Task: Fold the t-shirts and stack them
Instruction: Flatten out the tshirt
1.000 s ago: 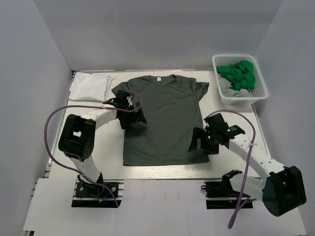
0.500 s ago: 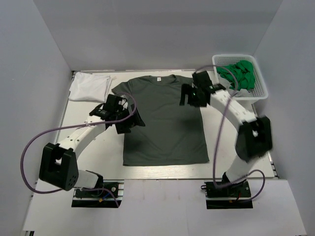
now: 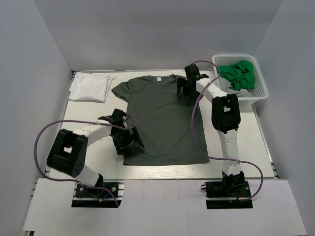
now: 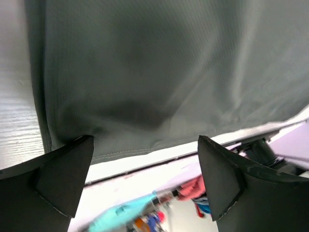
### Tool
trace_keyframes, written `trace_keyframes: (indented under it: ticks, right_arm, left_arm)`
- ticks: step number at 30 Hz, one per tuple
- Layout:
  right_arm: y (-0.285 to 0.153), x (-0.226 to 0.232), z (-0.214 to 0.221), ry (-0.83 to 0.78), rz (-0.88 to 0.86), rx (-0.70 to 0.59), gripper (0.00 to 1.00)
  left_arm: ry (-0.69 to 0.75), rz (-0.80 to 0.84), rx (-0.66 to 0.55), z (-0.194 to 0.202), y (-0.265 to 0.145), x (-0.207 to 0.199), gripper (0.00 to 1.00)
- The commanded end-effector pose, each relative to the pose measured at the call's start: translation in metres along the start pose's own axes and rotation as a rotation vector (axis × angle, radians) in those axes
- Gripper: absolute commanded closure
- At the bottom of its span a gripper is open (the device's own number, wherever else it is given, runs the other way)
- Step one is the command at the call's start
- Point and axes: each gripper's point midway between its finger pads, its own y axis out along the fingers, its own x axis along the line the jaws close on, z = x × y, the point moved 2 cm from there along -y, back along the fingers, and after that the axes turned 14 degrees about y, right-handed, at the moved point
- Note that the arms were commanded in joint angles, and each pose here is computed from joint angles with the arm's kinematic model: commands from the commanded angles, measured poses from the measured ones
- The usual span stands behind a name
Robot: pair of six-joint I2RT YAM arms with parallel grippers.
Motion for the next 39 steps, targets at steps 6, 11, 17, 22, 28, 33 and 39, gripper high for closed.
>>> trace_keyframes:
  ticks: [6,11,17,22,28,33,39]
  right_arm:
    - [-0.028,-0.05,0.054,0.071,0.078,0.035,0.1]
    - [-0.063,-0.074,0.13,0.172,0.084,0.107,0.1]
    - [-0.129,-0.091,0.246,0.261,0.04,0.245,0.11]
    - [-0.187,-0.085,0.273,0.132,-0.067,0.304,0.11]
    - [-0.216,-0.049,0.288,0.025,-0.287,0.392,0.1]
    - [-0.223,-0.027,0.212,-0.071,-0.246,0.159,0.1]
    - [-0.195,-0.037,0.156,0.044,-0.03,0.064,0.1]
  left_arm:
    - [-0.105,-0.389,-0.011,-0.052,0.013,0.061,0.0]
    - [-0.151,-0.53,-0.118,-0.11,-0.011,0.087,0.0]
    - [-0.012,-0.497,-0.183,-0.208,-0.01,0.072,0.0]
    - [0.151,-0.357,-0.28,-0.292,0.002,0.018,0.0]
    - [0.272,-0.217,-0.395,-0.339,-0.007,-0.02,0.0]
    - [0.349,-0.229,-0.561,-0.354,-0.068,-0.045,0.0]
    - [0.283,-0.282,-0.61,-0.311,-0.124,-0.044,0.0]
